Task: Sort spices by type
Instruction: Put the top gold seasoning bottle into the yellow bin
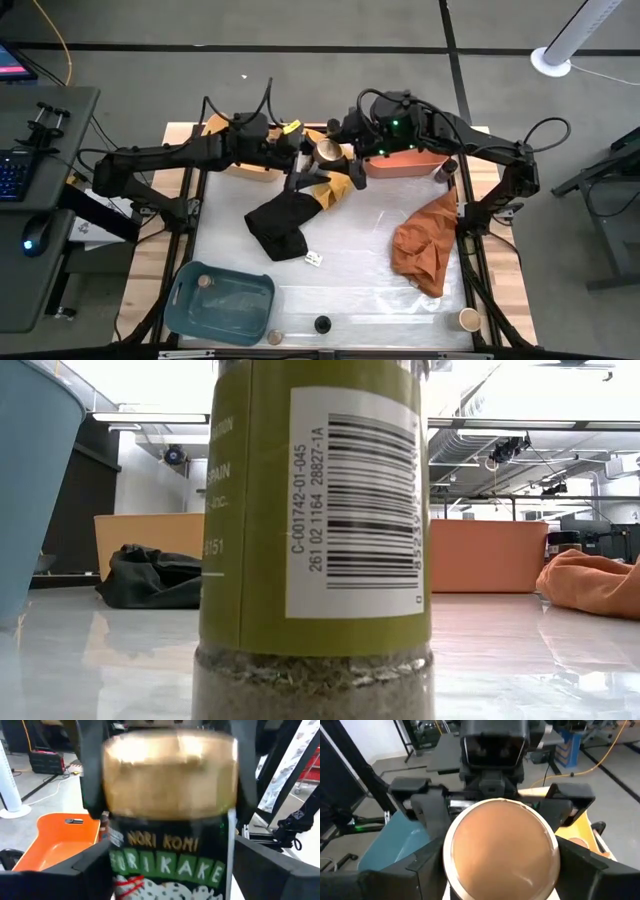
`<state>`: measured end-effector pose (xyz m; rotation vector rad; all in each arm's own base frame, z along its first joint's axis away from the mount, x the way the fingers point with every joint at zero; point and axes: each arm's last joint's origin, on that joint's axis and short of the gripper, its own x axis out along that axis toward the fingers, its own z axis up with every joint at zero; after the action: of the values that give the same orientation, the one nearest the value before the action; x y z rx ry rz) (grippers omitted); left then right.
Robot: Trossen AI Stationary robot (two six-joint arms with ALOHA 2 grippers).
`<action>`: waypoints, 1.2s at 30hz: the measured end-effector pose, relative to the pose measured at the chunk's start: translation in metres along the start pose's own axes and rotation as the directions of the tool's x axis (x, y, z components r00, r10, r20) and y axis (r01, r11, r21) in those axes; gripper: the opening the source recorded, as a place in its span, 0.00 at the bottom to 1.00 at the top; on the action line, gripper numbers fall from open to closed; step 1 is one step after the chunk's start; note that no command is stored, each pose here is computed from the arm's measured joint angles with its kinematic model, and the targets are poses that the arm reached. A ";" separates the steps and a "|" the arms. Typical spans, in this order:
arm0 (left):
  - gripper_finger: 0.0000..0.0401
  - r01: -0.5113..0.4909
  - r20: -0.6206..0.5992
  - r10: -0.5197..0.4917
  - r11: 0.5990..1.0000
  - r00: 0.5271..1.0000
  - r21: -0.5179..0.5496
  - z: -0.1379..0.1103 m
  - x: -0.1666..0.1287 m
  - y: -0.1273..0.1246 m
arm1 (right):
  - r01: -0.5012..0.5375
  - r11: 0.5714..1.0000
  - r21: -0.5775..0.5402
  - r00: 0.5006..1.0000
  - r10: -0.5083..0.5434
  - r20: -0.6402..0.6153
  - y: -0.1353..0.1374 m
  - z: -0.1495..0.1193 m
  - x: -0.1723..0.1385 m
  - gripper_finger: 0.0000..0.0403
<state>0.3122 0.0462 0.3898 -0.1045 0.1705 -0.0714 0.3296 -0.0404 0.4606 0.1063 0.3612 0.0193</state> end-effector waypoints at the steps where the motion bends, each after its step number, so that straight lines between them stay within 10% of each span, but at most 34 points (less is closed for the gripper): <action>1: 0.76 -0.001 0.001 0.001 1.000 1.000 0.000 0.000 0.000 0.000 | 0.012 1.000 0.001 1.000 -0.012 -0.004 0.000 0.000 0.000 0.68; 15: 0.61 -0.020 -0.010 0.020 1.000 1.000 0.014 0.000 -0.002 0.005 | 0.043 0.999 0.026 0.999 -0.044 0.007 -0.001 0.000 0.000 0.72; 23: 0.61 -0.217 -0.197 0.221 0.975 0.955 0.040 -0.011 -0.029 0.025 | 0.208 0.978 0.000 0.975 -0.208 0.079 -0.006 0.022 -0.022 0.76; 31: 0.61 -0.461 -0.113 0.459 0.888 0.881 0.012 -0.015 -0.088 0.040 | 0.397 0.918 0.018 0.918 -0.397 -0.005 -0.018 0.025 -0.045 0.76; 36: 0.61 -0.571 0.014 0.580 0.805 0.814 -0.159 -0.070 -0.117 0.046 | 0.432 0.900 0.062 0.901 -0.426 -0.082 -0.024 0.017 -0.045 0.76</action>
<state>0.1881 0.0941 0.3360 -0.1996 0.1386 0.5593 0.2937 -0.0672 0.4892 0.1019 0.4462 -0.4316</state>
